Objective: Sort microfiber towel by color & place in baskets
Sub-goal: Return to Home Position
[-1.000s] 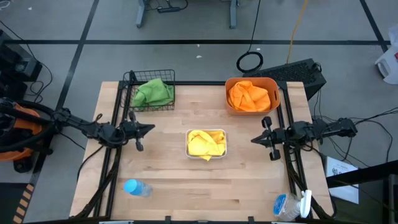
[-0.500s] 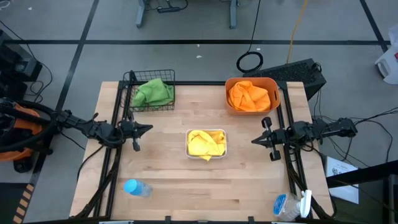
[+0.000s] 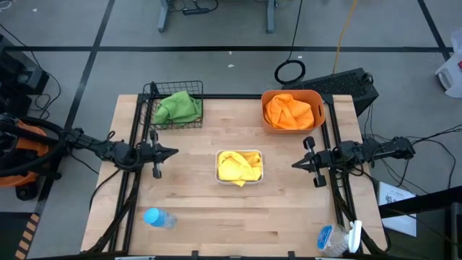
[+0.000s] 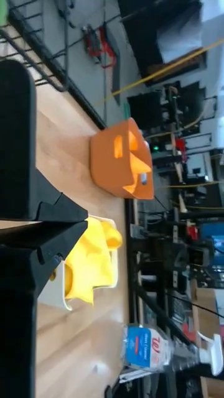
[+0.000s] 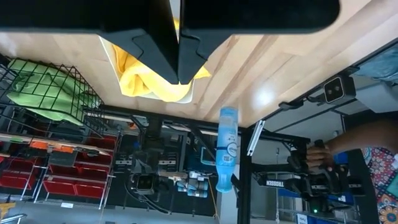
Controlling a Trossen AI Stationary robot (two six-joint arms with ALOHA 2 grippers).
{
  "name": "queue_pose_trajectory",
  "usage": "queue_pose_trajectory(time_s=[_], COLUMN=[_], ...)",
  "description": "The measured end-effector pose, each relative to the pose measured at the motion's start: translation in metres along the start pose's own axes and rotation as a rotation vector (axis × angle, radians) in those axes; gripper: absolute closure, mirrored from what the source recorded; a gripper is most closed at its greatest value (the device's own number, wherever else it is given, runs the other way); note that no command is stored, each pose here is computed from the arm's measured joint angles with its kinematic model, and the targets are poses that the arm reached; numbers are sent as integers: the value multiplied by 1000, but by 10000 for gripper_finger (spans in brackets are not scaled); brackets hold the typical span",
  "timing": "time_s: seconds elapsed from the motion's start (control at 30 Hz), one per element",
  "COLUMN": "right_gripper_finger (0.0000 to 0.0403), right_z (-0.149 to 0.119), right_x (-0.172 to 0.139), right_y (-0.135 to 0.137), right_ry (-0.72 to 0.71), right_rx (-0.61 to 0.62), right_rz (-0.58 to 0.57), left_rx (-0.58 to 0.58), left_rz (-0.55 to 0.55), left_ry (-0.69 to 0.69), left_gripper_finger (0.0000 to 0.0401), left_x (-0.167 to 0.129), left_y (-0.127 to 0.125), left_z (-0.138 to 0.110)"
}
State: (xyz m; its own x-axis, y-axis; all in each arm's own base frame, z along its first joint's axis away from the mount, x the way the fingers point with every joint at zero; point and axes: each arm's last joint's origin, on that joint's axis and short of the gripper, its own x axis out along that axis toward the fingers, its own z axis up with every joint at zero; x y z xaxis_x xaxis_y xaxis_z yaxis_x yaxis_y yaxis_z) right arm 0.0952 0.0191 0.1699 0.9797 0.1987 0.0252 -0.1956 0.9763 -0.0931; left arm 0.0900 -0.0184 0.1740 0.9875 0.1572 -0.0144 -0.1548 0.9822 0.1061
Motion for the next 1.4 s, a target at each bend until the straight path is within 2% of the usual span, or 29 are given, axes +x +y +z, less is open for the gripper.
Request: queue_pose_trajectory(time_s=[0.23, 0.63, 0.9, 1.03, 1.4], right_gripper_finger=[403, 403, 403, 403, 403], right_z=[0, -1, -1, -1, -1], right_x=[0, 0, 0, 0, 0], right_y=[0, 0, 0, 0, 0], right_ry=[6, 7, 7, 8, 8], right_rx=[13, 24, 28, 29, 32], right_rz=[0, 0, 0, -1, -1], left_rx=[44, 48, 41, 22, -20], left_rz=[-4, -97, -118, -83, -98], left_ry=[-23, -72, -46, -29, 33], left_gripper_finger=[401, 401, 401, 401, 401], left_x=[2, 8, 11, 12, 16], left_y=[2, 8, 18, 23, 23], left_z=[-1, -6, -9, -11, -16])
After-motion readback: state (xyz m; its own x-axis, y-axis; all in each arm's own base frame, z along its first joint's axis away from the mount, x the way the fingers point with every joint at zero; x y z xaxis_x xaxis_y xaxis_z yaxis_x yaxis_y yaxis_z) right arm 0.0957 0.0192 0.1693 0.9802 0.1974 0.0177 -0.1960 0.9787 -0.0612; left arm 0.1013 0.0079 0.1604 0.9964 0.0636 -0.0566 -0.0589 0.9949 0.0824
